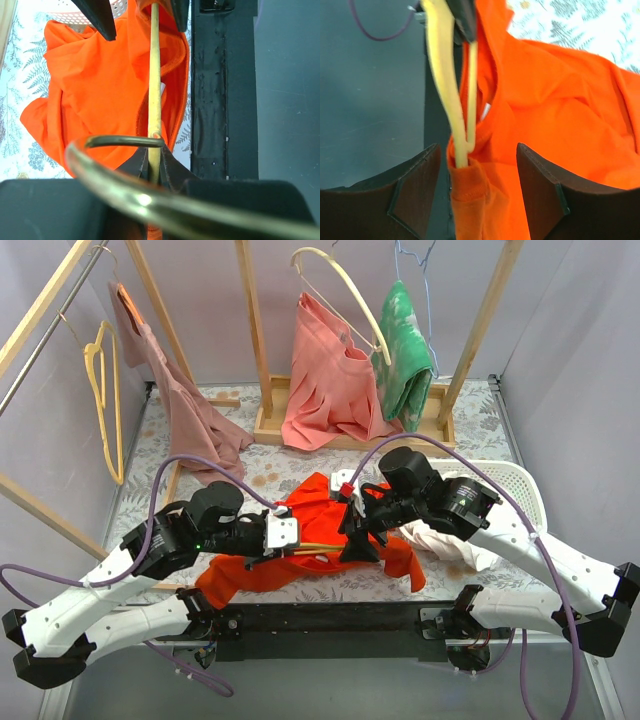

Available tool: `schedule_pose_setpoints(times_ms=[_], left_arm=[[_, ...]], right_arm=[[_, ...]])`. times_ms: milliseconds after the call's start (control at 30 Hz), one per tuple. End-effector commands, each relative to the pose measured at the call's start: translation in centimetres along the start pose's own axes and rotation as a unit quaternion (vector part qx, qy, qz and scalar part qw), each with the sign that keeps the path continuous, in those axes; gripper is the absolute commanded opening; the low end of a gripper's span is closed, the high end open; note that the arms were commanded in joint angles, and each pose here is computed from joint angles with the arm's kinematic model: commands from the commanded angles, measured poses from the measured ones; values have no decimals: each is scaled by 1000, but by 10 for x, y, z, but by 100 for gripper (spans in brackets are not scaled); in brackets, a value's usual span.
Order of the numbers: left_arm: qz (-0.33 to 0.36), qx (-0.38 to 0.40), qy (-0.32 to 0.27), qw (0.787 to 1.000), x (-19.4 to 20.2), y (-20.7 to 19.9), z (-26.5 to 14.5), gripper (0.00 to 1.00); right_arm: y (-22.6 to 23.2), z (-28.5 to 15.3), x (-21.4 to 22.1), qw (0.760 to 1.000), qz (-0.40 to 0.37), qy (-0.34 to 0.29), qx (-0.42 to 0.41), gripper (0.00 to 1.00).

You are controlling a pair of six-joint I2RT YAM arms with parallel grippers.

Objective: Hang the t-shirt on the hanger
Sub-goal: Place the hanger at the clothesline.

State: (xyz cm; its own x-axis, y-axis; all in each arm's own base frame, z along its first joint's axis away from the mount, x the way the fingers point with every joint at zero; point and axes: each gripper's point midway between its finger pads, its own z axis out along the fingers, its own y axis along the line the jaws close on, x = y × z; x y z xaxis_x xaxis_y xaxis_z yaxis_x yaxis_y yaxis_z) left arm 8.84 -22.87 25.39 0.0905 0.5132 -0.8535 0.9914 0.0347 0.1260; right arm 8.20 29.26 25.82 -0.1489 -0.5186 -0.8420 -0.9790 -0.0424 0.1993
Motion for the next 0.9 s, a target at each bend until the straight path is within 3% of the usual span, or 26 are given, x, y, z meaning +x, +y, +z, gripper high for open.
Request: schedule_pose_setpoints(times_ms=[0, 233, 500, 533, 567, 633, 667, 767, 867], left_arm=[[20, -21, -29, 999, -19, 8, -7, 0], [20, -26, -31, 999, -22, 10, -10, 0], [31, -32, -48, 998, -33, 12, -14, 0], [31, -34, -50, 998, -35, 13, -16, 0], [32, -36, -52, 998, -36, 13, -16, 0], [32, -38, -52, 997, -37, 14, -17, 0], [33, -39, -52, 997, -37, 15, -17, 0], [28, -51, -49, 997, -36, 18, -18, 6], [20, -77, -48, 996, -36, 27, -20, 23]], right_arm=[[-9, -11, 9, 999, -1, 12, 51, 69], [2, -9, 17, 1000, 0, 16, 20, 67], [6, 1, 20, 1000, 5, 18, -9, 57], [5, 2, 20, 1000, 5, 17, -8, 52], [5, 2, 18, 1000, 2, 13, -8, 40], [4, 1, 15, 1000, -1, 6, -5, 25], [1, 1, 13, 1000, -3, 3, 4, 6], [0, -4, 6, 1000, -9, -8, 17, 1], [-1, -9, -2, 999, -17, -23, 30, 1]])
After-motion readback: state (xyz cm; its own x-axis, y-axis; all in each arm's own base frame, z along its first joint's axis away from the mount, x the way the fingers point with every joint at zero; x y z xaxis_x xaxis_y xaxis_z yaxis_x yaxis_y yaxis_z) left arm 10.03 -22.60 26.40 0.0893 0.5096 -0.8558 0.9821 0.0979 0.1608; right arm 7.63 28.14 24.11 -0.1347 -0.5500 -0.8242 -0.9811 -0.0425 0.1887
